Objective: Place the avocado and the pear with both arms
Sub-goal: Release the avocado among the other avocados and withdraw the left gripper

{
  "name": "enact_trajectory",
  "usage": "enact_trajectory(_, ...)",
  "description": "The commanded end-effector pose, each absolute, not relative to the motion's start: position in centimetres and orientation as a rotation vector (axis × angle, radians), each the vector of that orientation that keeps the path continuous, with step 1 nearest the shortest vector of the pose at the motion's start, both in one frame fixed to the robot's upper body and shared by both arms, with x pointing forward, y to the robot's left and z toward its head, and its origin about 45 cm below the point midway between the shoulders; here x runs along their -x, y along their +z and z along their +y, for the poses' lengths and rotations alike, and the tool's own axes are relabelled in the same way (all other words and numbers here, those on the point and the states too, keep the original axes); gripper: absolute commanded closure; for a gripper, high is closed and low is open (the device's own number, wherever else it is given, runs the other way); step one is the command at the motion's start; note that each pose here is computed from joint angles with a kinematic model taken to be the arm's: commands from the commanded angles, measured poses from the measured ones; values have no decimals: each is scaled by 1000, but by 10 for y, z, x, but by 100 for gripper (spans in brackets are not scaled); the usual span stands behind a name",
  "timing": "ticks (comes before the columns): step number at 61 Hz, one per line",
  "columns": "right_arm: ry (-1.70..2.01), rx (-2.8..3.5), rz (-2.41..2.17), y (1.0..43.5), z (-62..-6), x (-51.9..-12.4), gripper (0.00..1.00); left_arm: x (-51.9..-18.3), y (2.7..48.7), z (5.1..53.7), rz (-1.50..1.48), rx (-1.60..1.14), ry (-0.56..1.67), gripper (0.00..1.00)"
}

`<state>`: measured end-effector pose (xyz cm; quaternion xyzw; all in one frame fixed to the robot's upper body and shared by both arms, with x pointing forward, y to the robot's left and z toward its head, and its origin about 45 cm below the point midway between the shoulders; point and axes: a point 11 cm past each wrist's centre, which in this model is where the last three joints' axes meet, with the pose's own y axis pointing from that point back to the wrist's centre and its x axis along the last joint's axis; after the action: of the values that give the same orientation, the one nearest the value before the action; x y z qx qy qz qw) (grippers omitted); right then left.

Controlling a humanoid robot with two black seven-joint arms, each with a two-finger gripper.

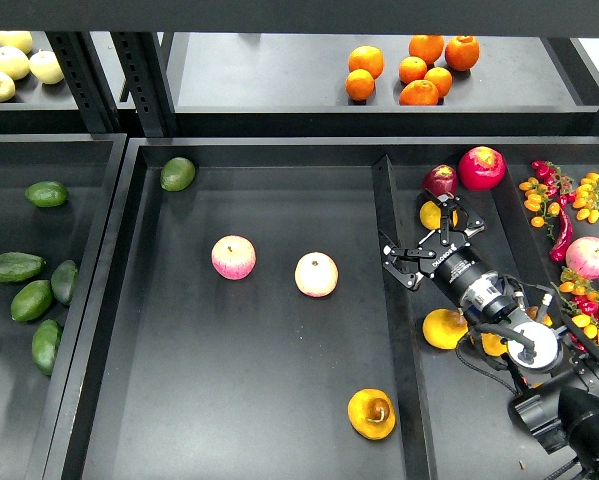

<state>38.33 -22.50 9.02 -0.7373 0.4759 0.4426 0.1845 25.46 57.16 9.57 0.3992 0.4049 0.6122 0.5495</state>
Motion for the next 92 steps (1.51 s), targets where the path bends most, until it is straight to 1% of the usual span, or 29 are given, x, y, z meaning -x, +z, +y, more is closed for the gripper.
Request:
enact_trajectory(1, 1248, 2079, 1342, 90, -225, -383, 0, -248, 83, 566, 983, -966, 1433, 64)
enact_trajectory(6, 1247, 2077, 1342, 90, -225, -383, 0, -243, 76, 563, 997, -990, 1420, 64)
enact_trajectory(33, 1250, 2077, 1342, 90, -225, -383, 0, -237, 71, 563, 1010, -1003, 1413, 63)
enact_trajectory(44, 1251, 2079, 1342, 89, -225, -383, 0, -236, 68, 559, 1015, -1000, 1406, 61)
enact_trajectory(54, 1251, 2079, 1342, 89, -225, -383, 0, -236, 67, 559, 1016, -999, 1404, 50)
enact_trajectory(55, 1251, 2079, 1342, 89, -225, -383, 0, -237, 67, 558, 1015, -999, 1403, 46)
enact_trajectory(57, 1251, 2079, 1342, 89, -225, -383, 0, -237, 67, 557, 1016, -998, 1401, 43)
enact_trajectory(72, 1251, 2079, 1342, 89, -225, -383, 0, -238, 65, 554, 1018, -995, 1394, 30)
enact_trajectory(82, 1251, 2079, 1342, 89, -225, -383, 0, -238, 63, 552, 1018, -994, 1389, 24)
enact_trajectory(92, 1251, 2079, 1342, 89, -225, -383, 0, -238, 63, 552, 1020, -995, 1389, 20)
